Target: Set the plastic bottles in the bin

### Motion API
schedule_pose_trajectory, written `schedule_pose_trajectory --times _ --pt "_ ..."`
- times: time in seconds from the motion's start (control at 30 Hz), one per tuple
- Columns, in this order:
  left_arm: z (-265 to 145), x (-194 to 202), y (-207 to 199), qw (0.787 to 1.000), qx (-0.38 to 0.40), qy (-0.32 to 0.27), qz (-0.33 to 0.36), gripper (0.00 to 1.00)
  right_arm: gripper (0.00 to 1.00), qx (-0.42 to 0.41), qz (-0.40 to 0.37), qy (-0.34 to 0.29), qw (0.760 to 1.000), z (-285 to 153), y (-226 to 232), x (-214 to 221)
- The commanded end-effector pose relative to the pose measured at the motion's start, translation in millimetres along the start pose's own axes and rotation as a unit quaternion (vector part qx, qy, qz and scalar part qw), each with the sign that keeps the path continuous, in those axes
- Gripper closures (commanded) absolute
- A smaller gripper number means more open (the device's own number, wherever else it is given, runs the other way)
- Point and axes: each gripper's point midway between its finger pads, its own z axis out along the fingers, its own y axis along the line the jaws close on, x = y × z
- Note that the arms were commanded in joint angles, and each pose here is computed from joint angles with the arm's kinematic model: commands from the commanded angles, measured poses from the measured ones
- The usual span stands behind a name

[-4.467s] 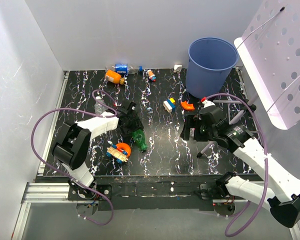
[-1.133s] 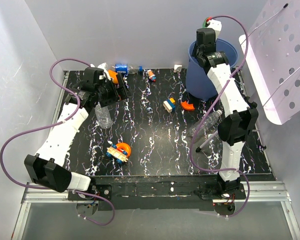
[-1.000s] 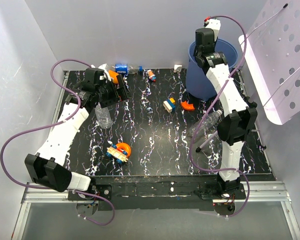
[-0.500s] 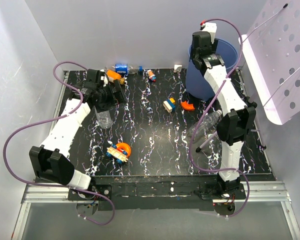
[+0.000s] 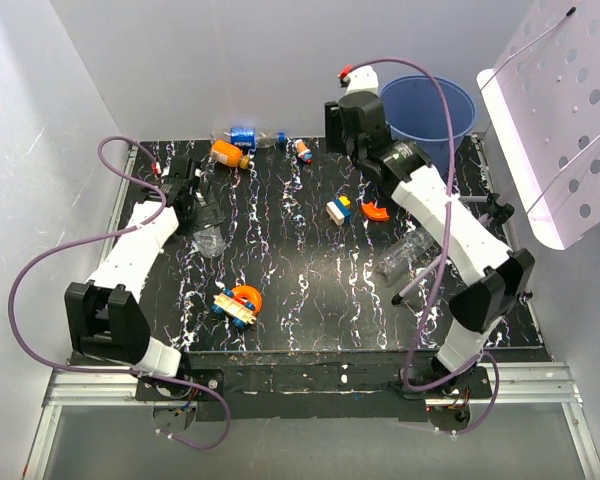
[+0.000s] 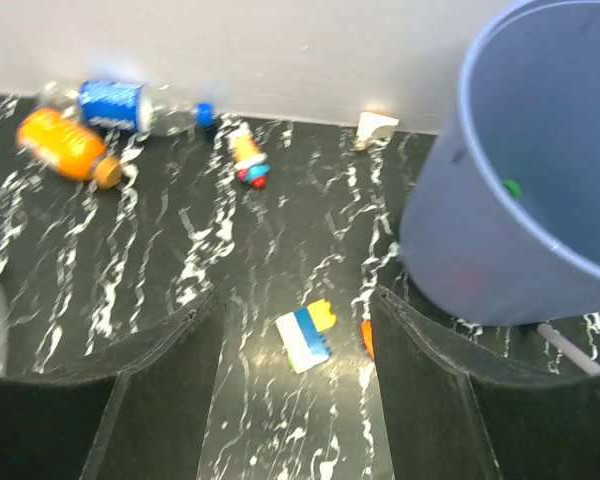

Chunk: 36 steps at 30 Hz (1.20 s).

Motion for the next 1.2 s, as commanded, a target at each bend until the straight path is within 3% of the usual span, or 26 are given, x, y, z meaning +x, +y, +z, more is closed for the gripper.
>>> schedule_pose_trajectory --times 0.0,0.27,0.4,0.6,0.8,1.03,1.17 --pt "28.4 -3.8 10.2 1.0 -0.016 -0.002 -0.016 0.02 0.34 -0.047 0.008 -0.015 0.999 -39.8 24.1 -2.2" --pt "81.1 4.0 -1.5 0.997 0.042 0.028 -0.05 0.02 0.34 -0.107 0.057 0.016 0.992 -97.5 43.9 35.3" --pt "96.9 -6.4 -5.4 0.996 0.064 0.001 -0.07 0.08 0.36 -0.128 0.082 0.027 0.988 -121.0 42.4 56.9" --pt "117.5 -3.5 -25.7 0.99 0.113 0.03 -0.079 0.15 0.37 -0.109 0.099 0.047 0.988 -140.4 20.5 82.6" --pt "119.9 -1.1 -40.9 0.98 0.167 0.035 -0.101 0.41 0.37 -0.1 0.1 0.068 0.988 -148.1 11.1 98.8" --pt "80.9 -16.4 -52.6 0.973 0.222 0.014 -0.067 0.89 0.37 -0.123 0.083 0.08 0.986 -150.1 20.6 95.2" --pt "31.3 -14.3 -75.7 0.946 0.321 0.021 -0.039 0.99 0.37 -0.164 0.084 0.074 0.98 -154.7 38.4 74.1"
